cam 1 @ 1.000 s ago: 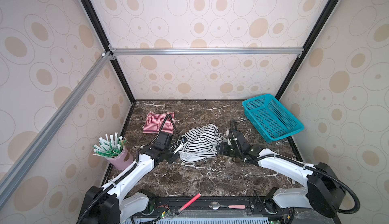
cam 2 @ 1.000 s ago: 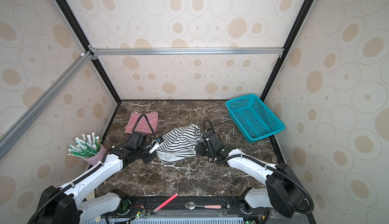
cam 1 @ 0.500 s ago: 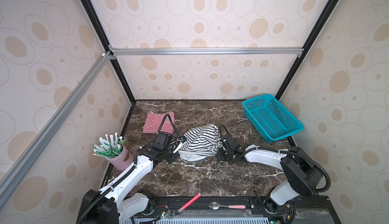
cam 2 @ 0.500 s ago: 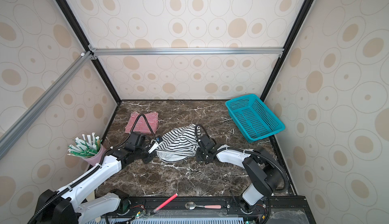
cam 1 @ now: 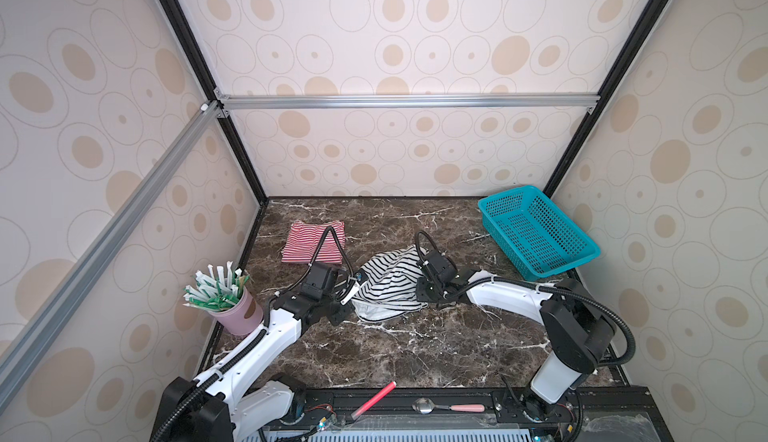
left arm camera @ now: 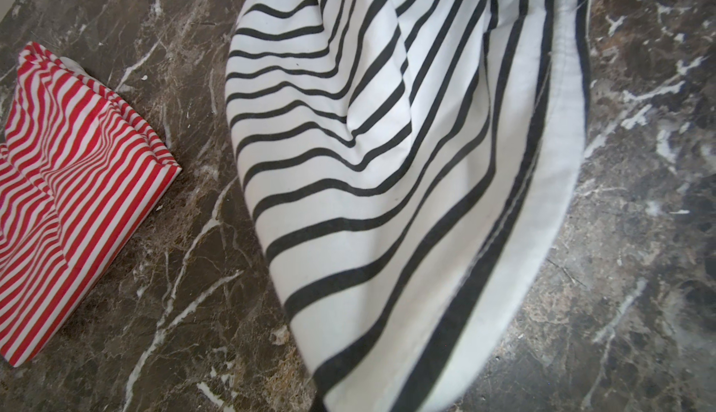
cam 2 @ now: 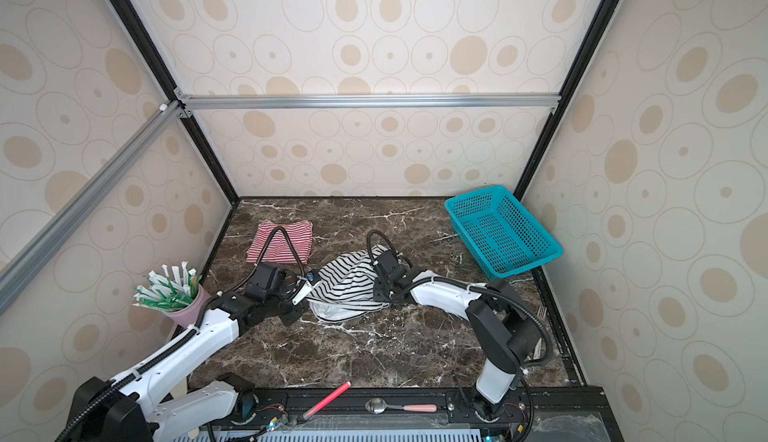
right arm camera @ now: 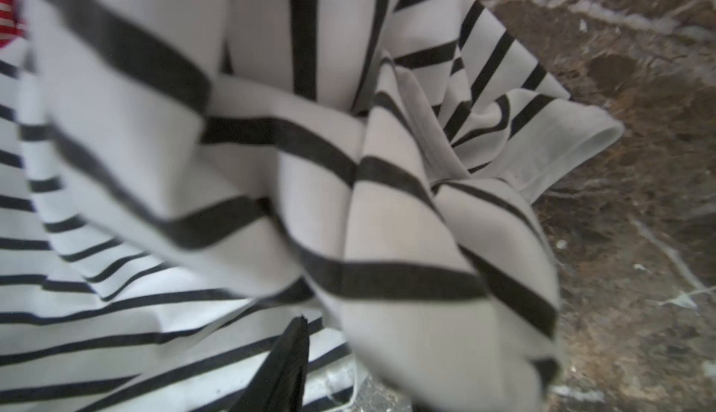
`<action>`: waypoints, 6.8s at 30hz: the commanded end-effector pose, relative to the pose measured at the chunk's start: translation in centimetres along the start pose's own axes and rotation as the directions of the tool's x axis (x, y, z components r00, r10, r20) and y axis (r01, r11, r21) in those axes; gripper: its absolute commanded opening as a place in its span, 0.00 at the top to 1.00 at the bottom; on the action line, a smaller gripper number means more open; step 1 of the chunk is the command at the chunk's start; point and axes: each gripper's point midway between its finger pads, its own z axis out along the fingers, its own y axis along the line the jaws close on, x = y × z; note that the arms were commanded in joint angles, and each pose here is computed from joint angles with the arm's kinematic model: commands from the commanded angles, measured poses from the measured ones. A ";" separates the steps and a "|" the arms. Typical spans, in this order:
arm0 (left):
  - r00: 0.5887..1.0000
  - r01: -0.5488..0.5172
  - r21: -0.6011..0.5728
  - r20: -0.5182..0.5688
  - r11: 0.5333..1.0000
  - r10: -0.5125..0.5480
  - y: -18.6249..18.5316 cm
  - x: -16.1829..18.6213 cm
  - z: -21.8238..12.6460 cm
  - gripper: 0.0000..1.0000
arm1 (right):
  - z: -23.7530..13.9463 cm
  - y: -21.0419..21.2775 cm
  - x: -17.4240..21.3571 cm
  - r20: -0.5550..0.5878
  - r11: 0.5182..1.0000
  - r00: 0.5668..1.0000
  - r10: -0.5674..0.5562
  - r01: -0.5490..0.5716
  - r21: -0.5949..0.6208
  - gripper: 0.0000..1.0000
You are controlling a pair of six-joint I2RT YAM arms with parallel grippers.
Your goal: Fold and stack the tank tops
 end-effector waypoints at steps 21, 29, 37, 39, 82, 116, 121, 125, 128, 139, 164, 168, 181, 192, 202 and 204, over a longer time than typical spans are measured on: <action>1.000 -0.002 0.018 0.008 1.000 0.002 -0.5 0.4 0.1 1.00 | 1.9 -0.8 -1.1 -0.002 0.963 0.996 -0.090 0.087 0.254 0.69; 1.000 -0.005 0.000 0.005 1.000 0.005 0.0 0.2 0.1 1.00 | -1.3 -1.6 -1.9 0.054 0.957 0.993 -0.107 0.088 0.276 0.91; 0.998 0.020 -0.093 0.061 0.995 -0.014 2.5 -2.7 -1.5 1.00 | -8.7 -2.2 -3.3 0.162 0.968 0.976 -0.142 0.102 0.229 1.00; 0.996 0.030 -0.119 0.092 0.992 -0.019 3.4 -4.2 -2.6 1.00 | -11.1 -2.1 -3.8 0.200 0.974 0.969 -0.148 0.107 0.201 1.00; 0.999 -0.016 -0.038 -0.034 0.999 0.015 1.1 0.4 2.3 1.00 | -7.2 -12.5 3.6 -0.046 0.959 0.999 -0.001 0.014 0.283 0.81; 1.000 0.014 -0.009 -0.010 1.000 -0.014 0.7 -0.2 1.7 1.00 | -7.5 -11.9 6.7 -0.048 0.939 0.999 0.024 -0.006 0.345 0.74; 1.000 0.014 -0.007 -0.013 1.000 -0.014 0.5 0.1 1.8 1.00 | -7.7 -12.0 7.4 -0.038 0.937 0.999 0.026 -0.011 0.349 0.73; 1.000 0.010 -0.003 -0.016 1.000 -0.010 0.5 0.1 1.8 1.00 | -7.4 -12.1 7.9 -0.042 0.939 0.998 0.037 -0.020 0.344 0.69; 1.000 0.009 -0.002 -0.016 1.000 -0.009 0.5 0.0 1.9 1.00 | -7.2 -12.3 8.1 -0.041 0.937 0.998 0.043 -0.026 0.348 0.70; 1.000 0.011 -0.004 -0.015 1.000 -0.011 0.5 0.0 1.9 1.00 | -6.4 -11.7 8.5 -0.039 0.952 0.996 0.079 -0.064 0.300 0.90; 0.920 0.083 -0.340 0.386 0.937 0.059 9.3 -16.0 -18.6 1.00 | -32.5 -3.2 -8.1 0.464 0.964 0.845 -0.264 0.221 0.145 1.00; 0.853 0.124 -0.356 0.515 0.926 0.084 9.2 -18.4 -25.5 1.00 | -38.8 -0.8 -9.1 0.582 0.962 0.787 -0.206 0.272 -0.028 1.00; 0.707 0.166 -0.392 0.687 0.905 0.168 8.2 -20.9 -38.1 1.00 | -51.5 0.6 -10.9 0.758 0.920 0.636 -0.142 0.368 -0.137 1.00; 0.792 0.175 -0.445 0.594 0.879 0.143 13.7 -25.2 -26.4 1.00 | -44.8 -0.8 -19.3 0.682 0.977 0.721 -0.122 0.210 -0.046 1.00; 0.766 0.345 -0.449 0.643 0.825 0.029 26.3 -32.6 -18.0 1.00 | -38.3 -4.2 -30.8 0.649 0.969 0.760 0.036 0.132 -0.207 1.00; 0.739 0.380 -0.449 0.673 0.809 0.026 28.3 -34.2 -18.9 1.00 | -39.1 -3.5 -32.3 0.679 0.958 0.734 0.033 0.171 -0.231 1.00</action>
